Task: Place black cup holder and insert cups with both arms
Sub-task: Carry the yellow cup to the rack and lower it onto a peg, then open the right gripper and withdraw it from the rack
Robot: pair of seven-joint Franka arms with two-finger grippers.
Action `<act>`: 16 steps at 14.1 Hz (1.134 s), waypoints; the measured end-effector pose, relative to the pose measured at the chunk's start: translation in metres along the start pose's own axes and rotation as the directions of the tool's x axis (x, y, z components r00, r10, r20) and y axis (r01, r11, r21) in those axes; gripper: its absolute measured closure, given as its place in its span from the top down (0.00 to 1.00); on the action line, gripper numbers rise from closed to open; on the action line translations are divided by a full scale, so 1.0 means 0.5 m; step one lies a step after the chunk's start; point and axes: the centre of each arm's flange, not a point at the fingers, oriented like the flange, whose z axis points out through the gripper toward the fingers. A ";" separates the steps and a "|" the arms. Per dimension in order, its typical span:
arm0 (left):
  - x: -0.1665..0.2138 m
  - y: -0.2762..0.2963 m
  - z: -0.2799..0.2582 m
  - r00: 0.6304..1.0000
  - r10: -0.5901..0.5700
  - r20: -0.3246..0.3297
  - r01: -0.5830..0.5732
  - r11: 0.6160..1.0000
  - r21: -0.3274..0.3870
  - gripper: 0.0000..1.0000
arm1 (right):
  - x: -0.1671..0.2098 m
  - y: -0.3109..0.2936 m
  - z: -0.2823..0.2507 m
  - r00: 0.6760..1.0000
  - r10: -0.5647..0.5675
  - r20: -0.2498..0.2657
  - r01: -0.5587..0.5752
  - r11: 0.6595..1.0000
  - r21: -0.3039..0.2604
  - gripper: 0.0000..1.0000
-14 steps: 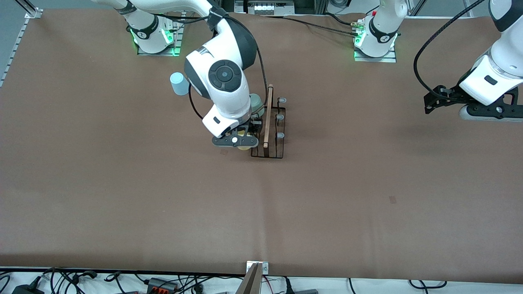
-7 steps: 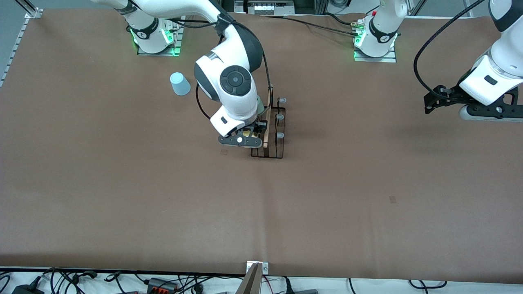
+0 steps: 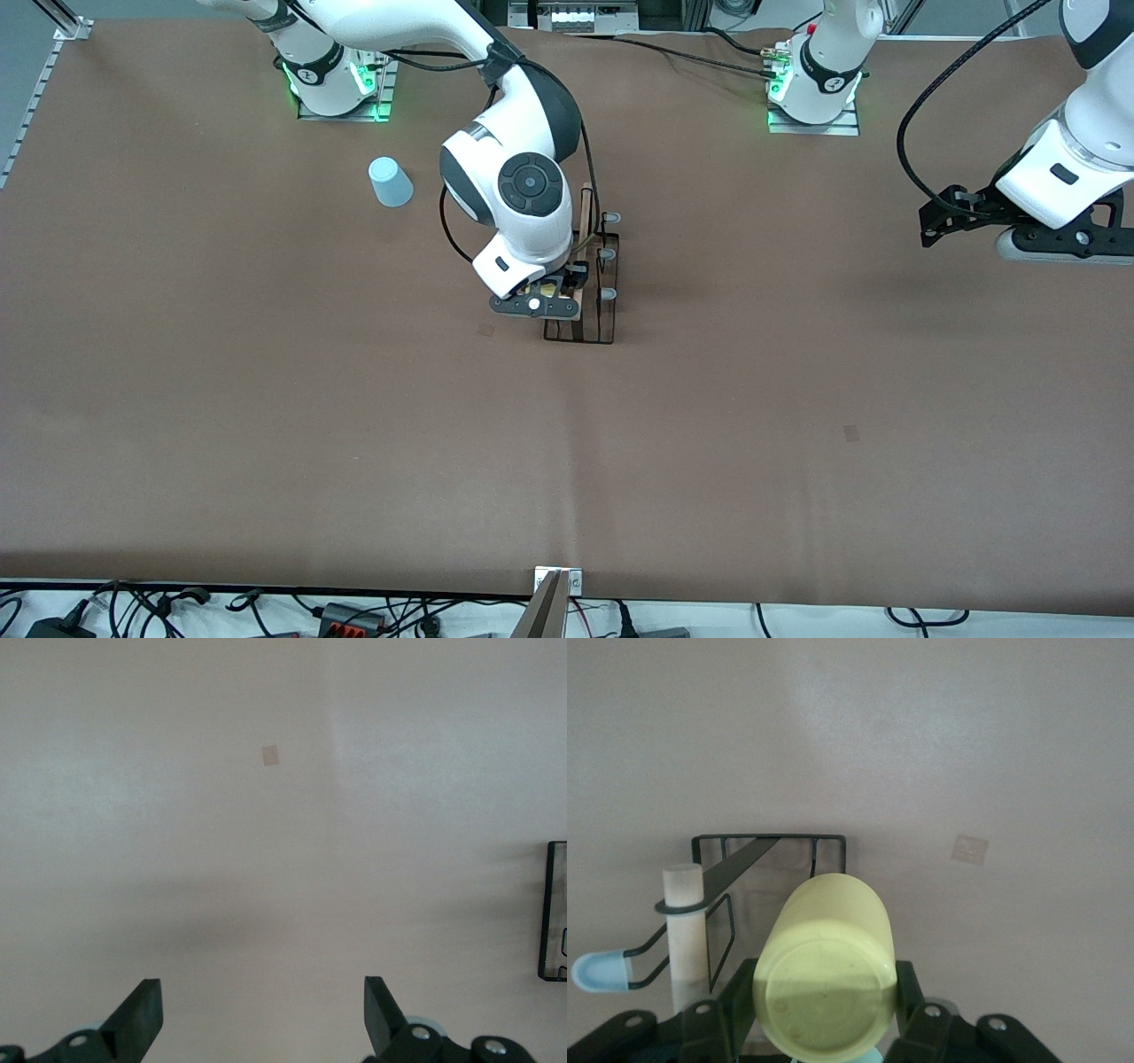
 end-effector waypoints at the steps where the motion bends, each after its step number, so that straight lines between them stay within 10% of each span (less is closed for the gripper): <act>1: 0.000 0.000 0.000 1.000 0.000 0.000 0.000 1.000 0.000 1.00 | 0.000 -0.002 0.009 1.000 0.002 0.005 -0.002 1.000 0.001 0.65; 3: 0.000 0.000 0.000 1.000 0.000 0.000 0.000 1.000 0.000 1.00 | -0.001 -0.004 0.023 1.000 0.012 0.022 -0.012 1.000 0.007 0.65; 7: 0.000 0.000 0.000 1.000 0.000 0.000 0.000 1.000 0.000 1.00 | -0.006 -0.011 0.004 0.998 0.049 0.039 -0.051 0.998 0.043 0.99; 16: 0.000 0.000 0.000 1.000 0.000 0.000 0.000 1.000 0.000 1.00 | 0.178 0.295 -0.254 0.987 0.131 -0.096 -0.128 0.991 0.037 1.00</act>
